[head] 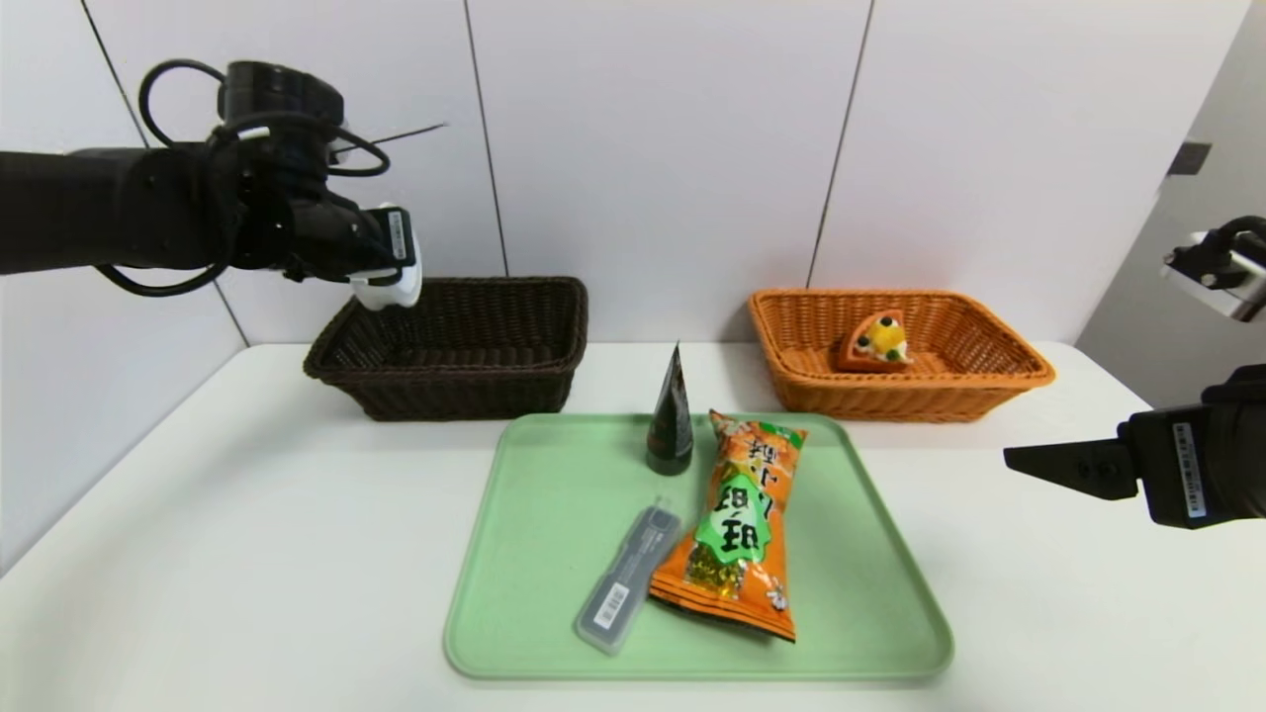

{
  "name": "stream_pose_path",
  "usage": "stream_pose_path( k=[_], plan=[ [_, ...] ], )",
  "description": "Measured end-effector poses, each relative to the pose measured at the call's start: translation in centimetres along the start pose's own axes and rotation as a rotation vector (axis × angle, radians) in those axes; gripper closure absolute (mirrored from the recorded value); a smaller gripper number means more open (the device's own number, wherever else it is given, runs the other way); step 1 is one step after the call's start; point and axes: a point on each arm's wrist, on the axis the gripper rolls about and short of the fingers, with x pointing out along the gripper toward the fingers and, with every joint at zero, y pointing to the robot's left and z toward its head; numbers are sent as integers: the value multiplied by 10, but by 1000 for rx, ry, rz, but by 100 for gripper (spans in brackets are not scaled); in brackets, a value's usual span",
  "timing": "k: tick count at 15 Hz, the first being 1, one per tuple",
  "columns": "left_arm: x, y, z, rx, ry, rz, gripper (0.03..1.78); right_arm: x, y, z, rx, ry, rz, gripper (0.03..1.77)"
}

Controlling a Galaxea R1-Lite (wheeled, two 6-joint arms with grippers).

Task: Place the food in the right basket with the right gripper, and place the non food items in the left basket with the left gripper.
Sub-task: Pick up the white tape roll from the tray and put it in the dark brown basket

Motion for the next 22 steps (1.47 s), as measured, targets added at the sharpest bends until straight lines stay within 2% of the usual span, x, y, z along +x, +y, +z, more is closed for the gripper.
stream_pose_path(
  k=[4, 8, 16, 22],
  plan=[
    [42, 13, -13, 19, 56, 10, 122, 0, 0, -1, 0, -2, -1, 9],
    [66, 21, -26, 47, 104, 17, 122, 0, 0, -1, 3, 0, -1, 9],
    [76, 23, -41, 56, 176, 25, 122, 2, -1, 1, 2, 3, -6, 9],
    [74, 27, -37, 53, 170, 35, 122, 3, 0, 2, 2, 3, -6, 9]
  ],
)
